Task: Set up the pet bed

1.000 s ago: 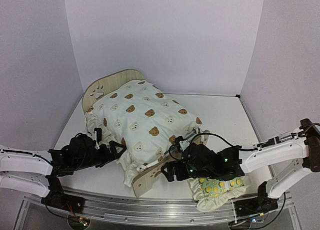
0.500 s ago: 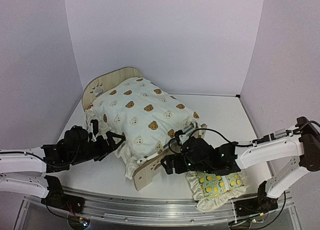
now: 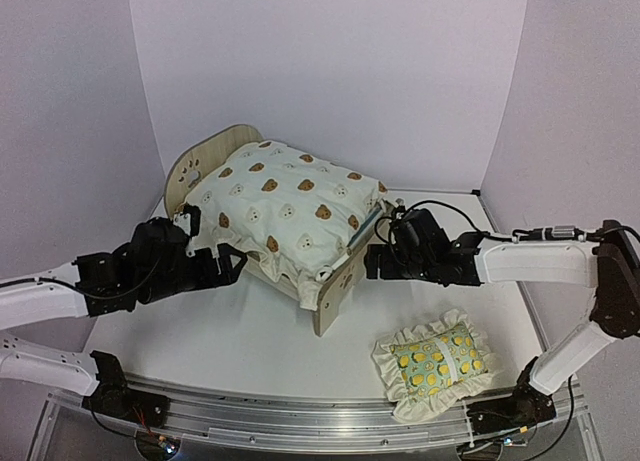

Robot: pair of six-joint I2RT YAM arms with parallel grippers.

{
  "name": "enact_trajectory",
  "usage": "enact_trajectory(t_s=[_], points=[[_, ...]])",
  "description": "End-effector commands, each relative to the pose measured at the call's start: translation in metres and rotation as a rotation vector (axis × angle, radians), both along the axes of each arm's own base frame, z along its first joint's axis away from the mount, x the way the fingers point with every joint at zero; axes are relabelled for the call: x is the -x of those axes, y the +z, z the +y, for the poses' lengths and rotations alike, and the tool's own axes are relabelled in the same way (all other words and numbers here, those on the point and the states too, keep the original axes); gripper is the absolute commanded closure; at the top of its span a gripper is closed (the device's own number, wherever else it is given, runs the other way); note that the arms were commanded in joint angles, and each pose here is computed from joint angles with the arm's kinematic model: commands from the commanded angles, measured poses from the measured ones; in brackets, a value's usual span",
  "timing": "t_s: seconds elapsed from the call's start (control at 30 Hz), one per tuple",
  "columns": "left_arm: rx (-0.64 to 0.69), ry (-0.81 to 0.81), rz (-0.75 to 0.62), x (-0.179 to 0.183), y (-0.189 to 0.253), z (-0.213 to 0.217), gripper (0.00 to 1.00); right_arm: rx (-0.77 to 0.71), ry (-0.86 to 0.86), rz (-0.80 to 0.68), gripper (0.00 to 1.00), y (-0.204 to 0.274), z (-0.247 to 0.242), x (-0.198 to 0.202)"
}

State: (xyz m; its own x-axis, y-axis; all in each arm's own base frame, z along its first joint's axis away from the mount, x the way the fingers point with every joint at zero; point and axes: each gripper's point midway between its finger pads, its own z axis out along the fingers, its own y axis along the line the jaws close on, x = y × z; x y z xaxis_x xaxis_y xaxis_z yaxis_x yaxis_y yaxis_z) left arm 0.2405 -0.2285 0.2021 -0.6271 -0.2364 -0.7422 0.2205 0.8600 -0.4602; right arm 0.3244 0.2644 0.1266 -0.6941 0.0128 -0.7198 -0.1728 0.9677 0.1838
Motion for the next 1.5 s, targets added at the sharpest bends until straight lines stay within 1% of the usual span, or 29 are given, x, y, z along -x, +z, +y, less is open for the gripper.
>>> enact_trajectory(t_s=[0.0, 0.03, 0.1, 0.2, 0.27, 0.4, 0.47, 0.6, 0.67, 0.73, 0.8, 0.9, 1.0, 1.03, 1.1, 1.17, 1.3, 1.4, 1.47], points=[[-0.292, 0.094, -0.172, -0.045, 0.034, 0.024, 0.00, -0.047, 0.129, 0.028, 0.02, 0.026, 0.016, 0.041], [-0.280, 0.087, -0.192, -0.055, 0.040, 0.023, 0.00, -0.043, 0.155, 0.003, 0.02, 0.032, 0.022, 0.052], [-0.261, 0.116, -0.217, -0.083, 0.051, 0.038, 0.00, -0.033, 0.201, -0.040, 0.02, 0.041, 0.038, 0.072], [-0.288, 0.190, -0.242, -0.114, 0.066, 0.064, 0.00, -0.059, 0.258, -0.044, 0.02, 0.046, 0.063, 0.098], [-0.322, 0.221, -0.272, -0.129, 0.078, 0.078, 0.00, -0.055, 0.271, -0.040, 0.02, 0.043, 0.077, 0.106], [-0.348, 0.313, -0.287, -0.156, 0.096, 0.124, 0.00, -0.021, 0.298, -0.023, 0.02, 0.027, 0.105, 0.117], [-0.334, 0.316, -0.301, -0.168, 0.103, 0.143, 0.00, 0.000, 0.296, -0.026, 0.02, 0.021, 0.115, 0.118], [-0.341, 0.317, -0.258, -0.201, 0.090, 0.181, 0.00, 0.059, 0.251, -0.033, 0.02, -0.001, 0.125, 0.113], [-0.327, 0.308, -0.239, -0.217, 0.079, 0.197, 0.00, 0.089, 0.198, -0.053, 0.02, -0.008, 0.121, 0.106], [-0.281, 0.271, -0.237, -0.233, 0.069, 0.204, 0.00, 0.130, 0.149, -0.091, 0.02, -0.013, 0.113, 0.098], [-0.243, 0.241, -0.230, -0.247, 0.061, 0.207, 0.01, 0.169, 0.112, -0.132, 0.04, -0.015, 0.106, 0.091], [-0.241, 0.233, -0.225, -0.267, 0.049, 0.212, 0.01, 0.242, 0.103, -0.186, 0.14, -0.017, 0.100, 0.084], [-0.240, 0.213, -0.210, -0.276, 0.038, 0.209, 0.04, 0.280, 0.086, -0.215, 0.30, -0.014, 0.087, 0.080], [-0.232, 0.201, -0.224, -0.278, 0.039, 0.207, 0.05, 0.287, 0.078, -0.217, 0.34, -0.014, 0.080, 0.078], [-0.215, 0.183, -0.258, -0.278, 0.045, 0.202, 0.06, 0.301, 0.052, -0.225, 0.38, -0.013, 0.064, 0.075], [-0.196, 0.162, -0.280, -0.274, 0.050, 0.197, 0.07, 0.308, 0.027, -0.223, 0.39, -0.013, 0.047, 0.071], [-0.176, 0.128, -0.305, -0.267, 0.055, 0.190, 0.09, 0.320, -0.037, -0.201, 0.40, -0.017, 0.006, 0.062], [-0.161, 0.090, -0.266, -0.267, 0.043, 0.184, 0.13, 0.317, -0.105, -0.176, 0.41, -0.019, -0.031, 0.053], [-0.116, 0.041, -0.227, -0.263, 0.035, 0.174, 0.18, 0.315, -0.140, -0.167, 0.41, -0.019, -0.051, 0.048]])
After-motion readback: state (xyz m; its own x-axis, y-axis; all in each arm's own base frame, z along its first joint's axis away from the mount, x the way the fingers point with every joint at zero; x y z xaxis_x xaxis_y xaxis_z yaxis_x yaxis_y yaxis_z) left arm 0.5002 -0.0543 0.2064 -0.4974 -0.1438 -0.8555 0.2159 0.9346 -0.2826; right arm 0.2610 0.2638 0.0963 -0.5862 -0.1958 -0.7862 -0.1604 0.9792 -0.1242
